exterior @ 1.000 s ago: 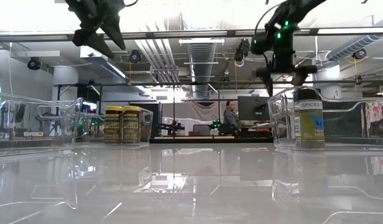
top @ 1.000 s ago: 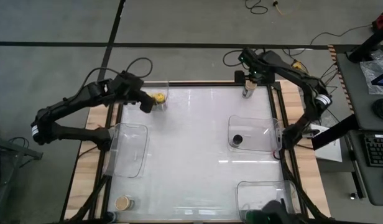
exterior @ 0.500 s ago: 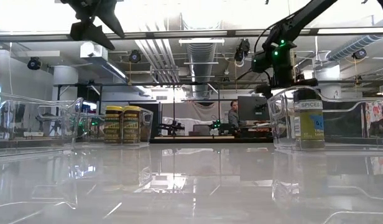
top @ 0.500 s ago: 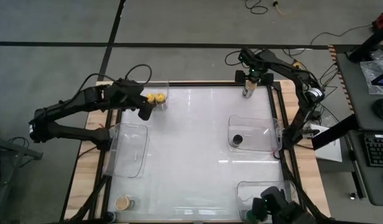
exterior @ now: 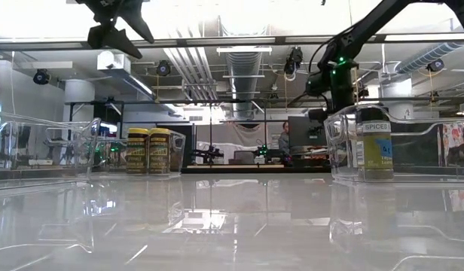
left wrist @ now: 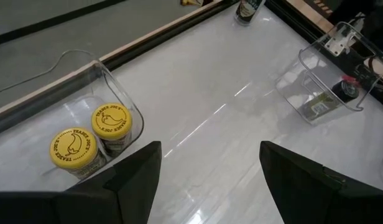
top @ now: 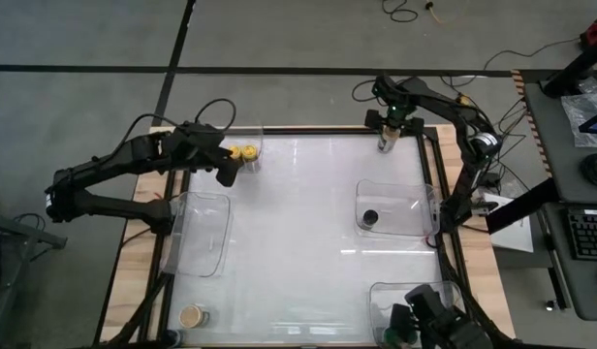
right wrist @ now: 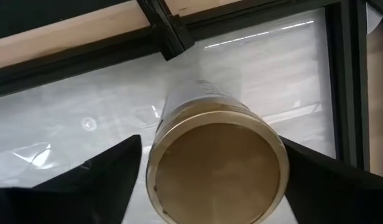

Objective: Sort spices by type
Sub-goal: Move the top gold seasoning bottle to the center of the table

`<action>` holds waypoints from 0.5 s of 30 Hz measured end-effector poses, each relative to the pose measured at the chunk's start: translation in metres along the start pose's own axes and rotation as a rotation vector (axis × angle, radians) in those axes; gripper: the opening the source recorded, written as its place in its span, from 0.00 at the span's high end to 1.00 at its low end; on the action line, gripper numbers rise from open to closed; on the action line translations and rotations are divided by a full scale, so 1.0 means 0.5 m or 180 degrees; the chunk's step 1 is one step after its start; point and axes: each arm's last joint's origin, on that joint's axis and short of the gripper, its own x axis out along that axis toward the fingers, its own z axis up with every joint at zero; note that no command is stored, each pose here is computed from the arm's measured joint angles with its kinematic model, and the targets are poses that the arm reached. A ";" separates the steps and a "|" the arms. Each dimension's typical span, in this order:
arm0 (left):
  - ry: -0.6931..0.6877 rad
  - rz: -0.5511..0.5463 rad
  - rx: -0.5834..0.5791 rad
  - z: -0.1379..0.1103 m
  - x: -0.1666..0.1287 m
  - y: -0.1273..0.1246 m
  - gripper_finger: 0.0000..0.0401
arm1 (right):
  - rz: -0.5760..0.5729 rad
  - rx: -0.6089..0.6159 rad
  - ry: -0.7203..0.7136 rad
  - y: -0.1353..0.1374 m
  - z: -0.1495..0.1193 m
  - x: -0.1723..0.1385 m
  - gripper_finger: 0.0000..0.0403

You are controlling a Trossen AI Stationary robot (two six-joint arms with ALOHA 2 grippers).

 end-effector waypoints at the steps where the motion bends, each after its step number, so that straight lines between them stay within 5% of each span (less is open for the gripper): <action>1: -0.0001 0.0000 0.0005 0.000 0.000 0.000 0.36 | -0.0009 0.0005 0.0008 -0.001 0.001 0.001 0.20; 5: -0.0001 -0.0008 0.0016 -0.001 -0.001 -0.001 0.36 | -0.0008 0.0003 0.0011 -0.001 0.002 0.002 0.33; 15: -0.0123 0.0059 0.0026 -0.002 -0.014 0.001 0.36 | 0.0223 -0.0528 -0.0181 -0.002 -0.029 -0.064 0.33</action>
